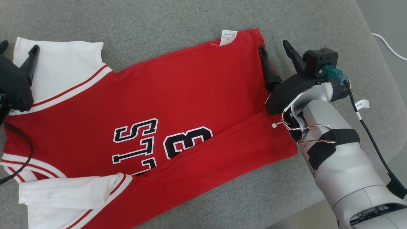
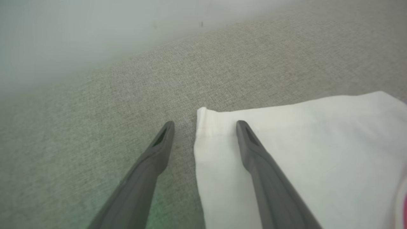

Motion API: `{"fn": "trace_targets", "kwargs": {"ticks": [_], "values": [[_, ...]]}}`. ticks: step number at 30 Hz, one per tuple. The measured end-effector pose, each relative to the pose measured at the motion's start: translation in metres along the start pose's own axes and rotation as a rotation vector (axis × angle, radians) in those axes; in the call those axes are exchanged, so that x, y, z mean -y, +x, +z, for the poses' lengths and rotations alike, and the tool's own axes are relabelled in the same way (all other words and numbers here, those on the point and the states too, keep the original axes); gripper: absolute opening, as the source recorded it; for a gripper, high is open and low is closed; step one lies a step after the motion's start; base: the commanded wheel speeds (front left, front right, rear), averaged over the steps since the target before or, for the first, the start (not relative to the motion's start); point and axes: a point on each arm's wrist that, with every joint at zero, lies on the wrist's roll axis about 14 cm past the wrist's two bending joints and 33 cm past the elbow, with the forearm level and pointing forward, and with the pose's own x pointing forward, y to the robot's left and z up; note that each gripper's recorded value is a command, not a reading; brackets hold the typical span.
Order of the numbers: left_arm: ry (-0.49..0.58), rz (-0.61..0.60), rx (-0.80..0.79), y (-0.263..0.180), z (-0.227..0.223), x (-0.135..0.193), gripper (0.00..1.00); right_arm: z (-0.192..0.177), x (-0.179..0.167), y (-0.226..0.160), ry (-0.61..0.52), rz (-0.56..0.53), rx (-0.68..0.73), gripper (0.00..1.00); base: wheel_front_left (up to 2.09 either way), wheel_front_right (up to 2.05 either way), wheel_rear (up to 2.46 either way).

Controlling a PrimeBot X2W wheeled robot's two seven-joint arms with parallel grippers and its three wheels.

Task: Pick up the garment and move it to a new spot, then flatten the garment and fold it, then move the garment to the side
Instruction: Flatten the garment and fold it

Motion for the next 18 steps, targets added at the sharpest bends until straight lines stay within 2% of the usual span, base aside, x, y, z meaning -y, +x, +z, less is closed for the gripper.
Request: {"fn": "trace_targets", "kwargs": {"ticks": [14,15,16,17,18], "values": [[-0.029,-0.02,0.029,0.008,0.001,0.001,1.0,-0.004,-0.014,0.029,-0.001,0.03,-0.063,0.99,0.0,0.0,0.0],[-0.029,-0.022,0.028,0.008,0.0,0.002,1.0,-0.005,-0.015,0.031,-0.003,0.032,-0.072,0.87,0.0,0.0,0.0],[-0.033,-0.024,0.025,0.009,-0.002,0.002,1.0,-0.007,-0.016,0.033,-0.002,0.034,-0.077,0.57,0.0,0.0,0.0],[-0.042,-0.025,0.027,0.009,-0.002,0.001,0.44,-0.008,-0.016,0.035,-0.002,0.034,-0.084,0.36,0.0,0.0,0.0],[-0.048,-0.027,0.029,0.01,-0.002,0.001,0.0,-0.009,-0.017,0.037,-0.002,0.035,-0.09,0.02,0.0,0.0,0.0]]}}
